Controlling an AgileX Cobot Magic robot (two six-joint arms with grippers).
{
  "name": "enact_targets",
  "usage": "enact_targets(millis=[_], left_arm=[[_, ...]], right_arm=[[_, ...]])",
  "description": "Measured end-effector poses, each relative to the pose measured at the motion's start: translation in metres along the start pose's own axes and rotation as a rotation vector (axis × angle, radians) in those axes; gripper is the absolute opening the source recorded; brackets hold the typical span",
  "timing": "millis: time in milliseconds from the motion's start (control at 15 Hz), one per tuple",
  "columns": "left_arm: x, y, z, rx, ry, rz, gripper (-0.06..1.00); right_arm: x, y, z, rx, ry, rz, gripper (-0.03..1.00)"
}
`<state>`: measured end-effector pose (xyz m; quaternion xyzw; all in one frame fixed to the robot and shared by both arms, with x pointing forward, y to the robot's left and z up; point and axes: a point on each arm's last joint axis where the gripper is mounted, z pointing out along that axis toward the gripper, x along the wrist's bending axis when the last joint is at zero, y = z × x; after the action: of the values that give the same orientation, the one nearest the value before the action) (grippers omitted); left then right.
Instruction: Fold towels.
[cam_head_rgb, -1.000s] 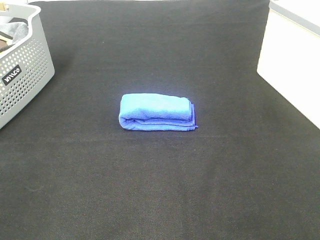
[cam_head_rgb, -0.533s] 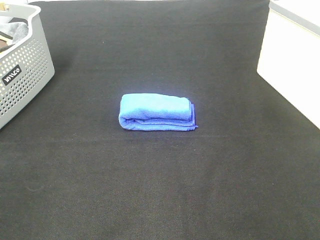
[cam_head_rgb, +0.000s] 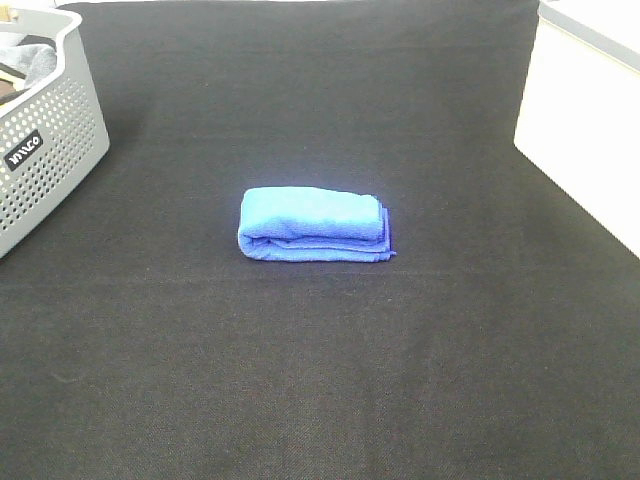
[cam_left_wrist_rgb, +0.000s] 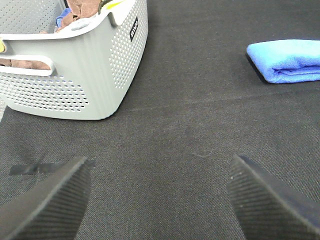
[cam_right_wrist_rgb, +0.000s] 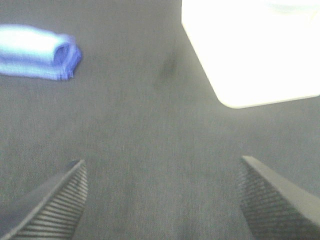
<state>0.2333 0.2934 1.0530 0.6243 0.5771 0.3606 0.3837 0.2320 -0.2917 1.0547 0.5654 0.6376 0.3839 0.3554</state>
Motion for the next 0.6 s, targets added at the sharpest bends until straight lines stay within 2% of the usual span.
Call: enact_targets(millis=[600], left_arm=[[0.0000,0.0001,0.0000,-0.001,0.000,0.000,0.73]], right_arm=[[0.0001,-0.0003,-0.0005,-0.004,0.000,0.000,0.77]])
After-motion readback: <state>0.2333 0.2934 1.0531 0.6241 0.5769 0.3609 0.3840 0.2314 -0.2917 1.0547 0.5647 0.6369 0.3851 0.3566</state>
